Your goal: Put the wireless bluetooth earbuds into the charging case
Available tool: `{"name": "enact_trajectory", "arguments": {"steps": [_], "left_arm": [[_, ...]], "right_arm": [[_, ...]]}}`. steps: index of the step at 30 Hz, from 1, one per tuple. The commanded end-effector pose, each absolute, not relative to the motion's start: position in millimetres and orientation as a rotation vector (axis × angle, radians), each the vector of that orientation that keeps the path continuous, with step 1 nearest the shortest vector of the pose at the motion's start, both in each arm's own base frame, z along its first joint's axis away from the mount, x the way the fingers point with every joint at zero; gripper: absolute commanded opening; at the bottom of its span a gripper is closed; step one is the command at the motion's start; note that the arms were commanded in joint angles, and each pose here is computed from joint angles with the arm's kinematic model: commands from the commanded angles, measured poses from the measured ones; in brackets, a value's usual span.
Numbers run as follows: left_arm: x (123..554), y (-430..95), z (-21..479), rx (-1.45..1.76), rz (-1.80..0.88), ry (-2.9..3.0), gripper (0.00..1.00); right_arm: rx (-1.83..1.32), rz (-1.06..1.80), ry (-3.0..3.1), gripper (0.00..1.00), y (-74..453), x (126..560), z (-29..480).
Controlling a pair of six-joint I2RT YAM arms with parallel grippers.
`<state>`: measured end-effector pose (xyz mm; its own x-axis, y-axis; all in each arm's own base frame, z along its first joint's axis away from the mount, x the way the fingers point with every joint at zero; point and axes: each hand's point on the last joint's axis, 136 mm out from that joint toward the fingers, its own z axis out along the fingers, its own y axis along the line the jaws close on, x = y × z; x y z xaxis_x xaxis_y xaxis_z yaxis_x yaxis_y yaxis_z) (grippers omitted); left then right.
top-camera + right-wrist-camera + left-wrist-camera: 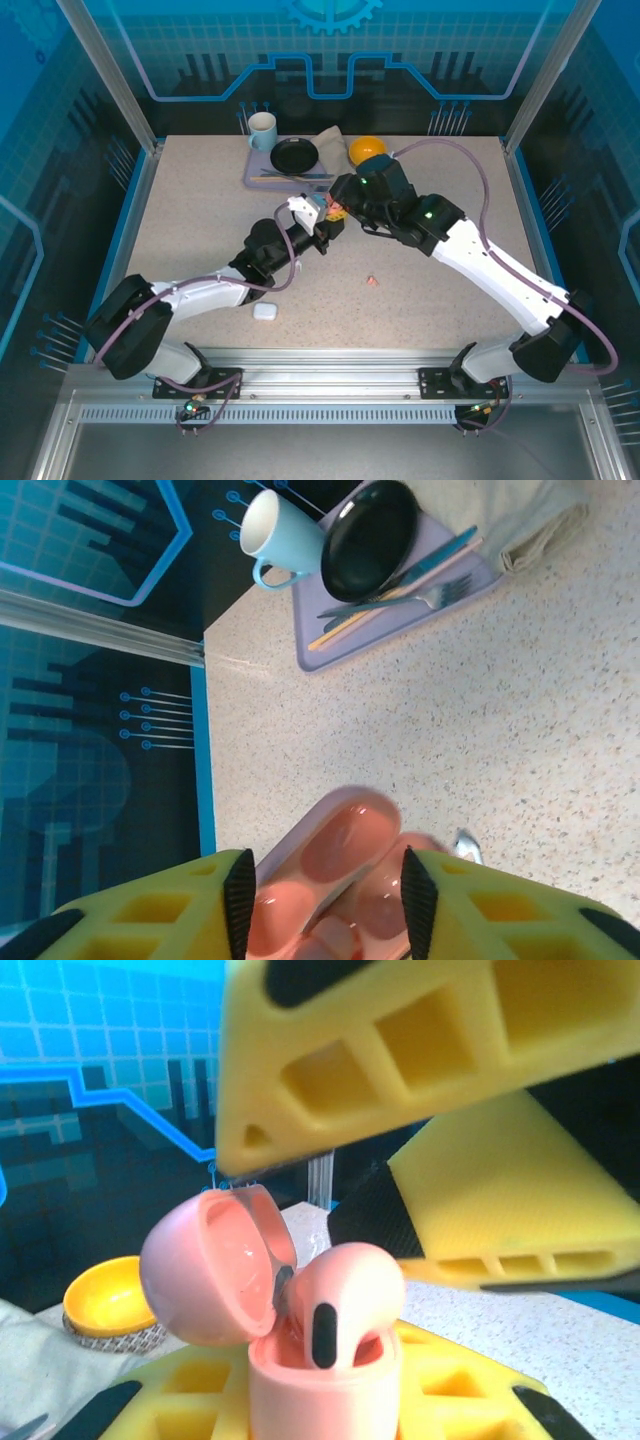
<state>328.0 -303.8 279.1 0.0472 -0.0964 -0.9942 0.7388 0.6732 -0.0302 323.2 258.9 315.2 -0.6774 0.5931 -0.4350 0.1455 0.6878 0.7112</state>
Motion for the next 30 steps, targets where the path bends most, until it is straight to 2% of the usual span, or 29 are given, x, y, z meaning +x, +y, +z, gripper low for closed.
{"name": "enact_trajectory", "arguments": {"steps": [1,3,6,14,24,30], "left_arm": [[304,-299,315,0.62,-0.744,1.247,0.0],[297,-297,316,0.647,-0.775,1.248,0.0],[286,-294,319,0.699,-0.856,1.241,0.0],[265,-293,320,0.827,-1.012,1.259,0.0],[270,-294,319,0.834,-1.061,1.29,0.0],[275,-296,320,0.835,-1.061,1.293,0.0]], "right_arm": [[0.415,0.797,2.158,0.5,230,314,345],[0.344,0.788,2.155,0.51,223,309,349],[0.175,0.802,2.16,0.61,224,303,352],[-0.367,0.94,2.17,0.78,259,278,350],[-0.568,0.941,2.192,0.84,275,252,331],[-0.562,0.882,2.238,0.85,276,255,312]]}}
